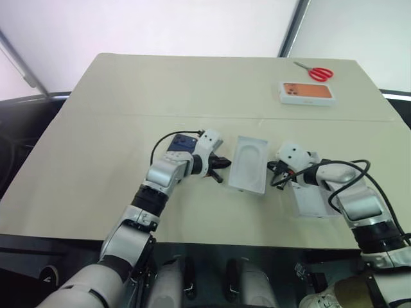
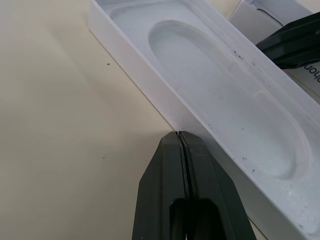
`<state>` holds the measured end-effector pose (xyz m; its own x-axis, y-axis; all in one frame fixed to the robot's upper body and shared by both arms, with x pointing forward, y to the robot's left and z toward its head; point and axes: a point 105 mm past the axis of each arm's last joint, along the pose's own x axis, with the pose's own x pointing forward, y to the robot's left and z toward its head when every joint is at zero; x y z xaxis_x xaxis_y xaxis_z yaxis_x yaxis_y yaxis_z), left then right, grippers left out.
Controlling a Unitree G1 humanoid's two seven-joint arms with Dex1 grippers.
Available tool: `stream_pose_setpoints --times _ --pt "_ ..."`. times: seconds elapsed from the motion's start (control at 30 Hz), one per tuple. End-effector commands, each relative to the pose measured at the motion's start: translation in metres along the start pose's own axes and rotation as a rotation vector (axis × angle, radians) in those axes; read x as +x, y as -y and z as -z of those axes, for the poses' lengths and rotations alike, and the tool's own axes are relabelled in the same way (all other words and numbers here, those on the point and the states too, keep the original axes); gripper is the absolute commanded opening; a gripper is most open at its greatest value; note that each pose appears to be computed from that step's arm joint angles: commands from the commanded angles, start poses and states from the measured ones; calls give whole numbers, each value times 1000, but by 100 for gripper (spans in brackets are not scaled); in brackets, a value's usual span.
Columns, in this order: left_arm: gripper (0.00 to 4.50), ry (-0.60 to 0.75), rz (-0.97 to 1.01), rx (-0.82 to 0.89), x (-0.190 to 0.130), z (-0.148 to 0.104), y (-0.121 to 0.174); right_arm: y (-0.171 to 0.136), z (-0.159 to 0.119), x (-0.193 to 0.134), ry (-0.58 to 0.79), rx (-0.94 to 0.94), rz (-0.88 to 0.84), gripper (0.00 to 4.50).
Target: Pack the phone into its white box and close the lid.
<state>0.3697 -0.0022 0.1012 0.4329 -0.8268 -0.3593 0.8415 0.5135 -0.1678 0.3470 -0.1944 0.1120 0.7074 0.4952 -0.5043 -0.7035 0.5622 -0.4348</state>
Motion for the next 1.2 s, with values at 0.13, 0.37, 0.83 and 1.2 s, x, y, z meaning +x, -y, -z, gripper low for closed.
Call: stream_pose_setpoints --times 0.13,0.37,0.83,1.2 --pt "6 40 34 25 0 -10 13 2 -28 7 90 -62 -15 0" --pt "6 36 7 21 -4 -6 10 -1 -23 5 62 -92 -38 0" --pt "6 79 -62 32 -27 -15 -8 30 -29 -4 51 -190 60 0" --pt "89 130 -200 -21 -85 -34 -58 16 -96 5 292 -108 13 0"
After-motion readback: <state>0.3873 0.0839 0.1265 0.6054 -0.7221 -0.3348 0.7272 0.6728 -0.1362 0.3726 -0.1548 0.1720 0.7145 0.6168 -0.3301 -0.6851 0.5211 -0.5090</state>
